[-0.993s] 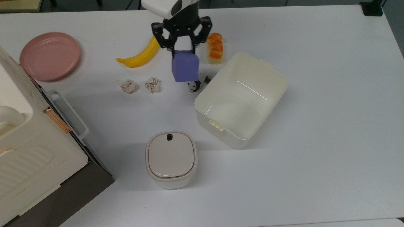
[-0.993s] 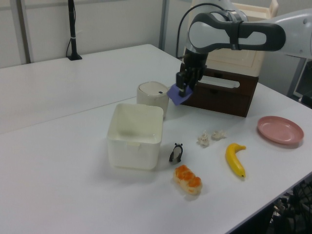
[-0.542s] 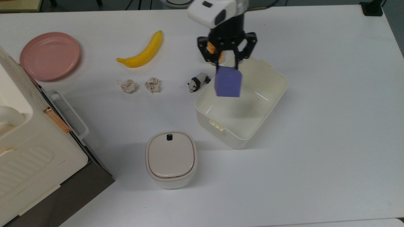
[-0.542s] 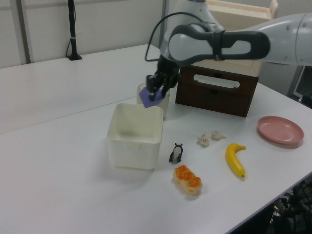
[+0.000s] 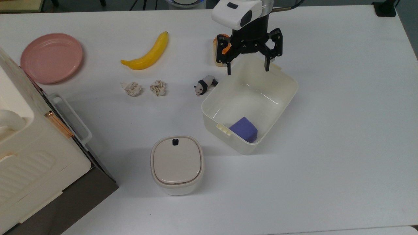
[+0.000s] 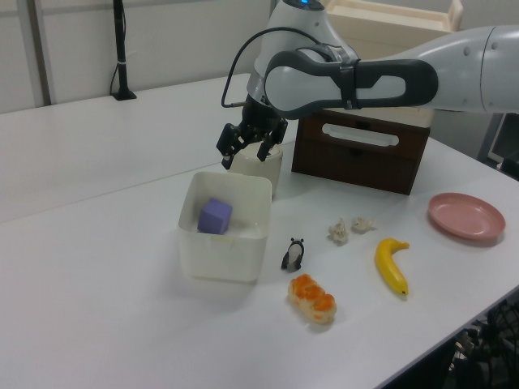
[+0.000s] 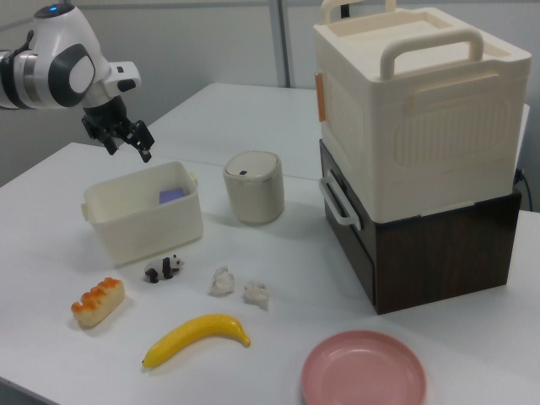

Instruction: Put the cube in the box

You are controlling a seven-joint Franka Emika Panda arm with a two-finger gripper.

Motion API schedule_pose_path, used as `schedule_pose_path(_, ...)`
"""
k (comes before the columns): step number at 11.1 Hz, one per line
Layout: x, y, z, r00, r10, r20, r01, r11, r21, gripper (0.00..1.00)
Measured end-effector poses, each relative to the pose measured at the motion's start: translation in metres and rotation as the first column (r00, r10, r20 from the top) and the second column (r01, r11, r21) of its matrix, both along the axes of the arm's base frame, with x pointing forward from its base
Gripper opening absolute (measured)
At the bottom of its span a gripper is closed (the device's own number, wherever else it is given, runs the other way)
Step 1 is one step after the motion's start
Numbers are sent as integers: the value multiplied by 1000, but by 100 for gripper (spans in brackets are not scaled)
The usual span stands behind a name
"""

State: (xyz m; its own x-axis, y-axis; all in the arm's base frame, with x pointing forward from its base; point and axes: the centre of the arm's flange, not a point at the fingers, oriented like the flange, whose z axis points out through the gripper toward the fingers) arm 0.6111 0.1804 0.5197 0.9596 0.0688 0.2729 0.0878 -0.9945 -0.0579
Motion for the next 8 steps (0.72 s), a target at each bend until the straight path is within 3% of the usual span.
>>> schedule_pose_path(3,0,-4,-3,1000,9,-6,-9,999,-44,100)
schedule_pose_path(4,-3,-14,-2,999,-10,-45,7,998,-65,100)
schedule_pose_path(6,-17,-64,22,988,-100,-122,88,991,-101,100)
schedule_pose_path(8,-34,-126,65,973,-202,-112,190,976,-107,100)
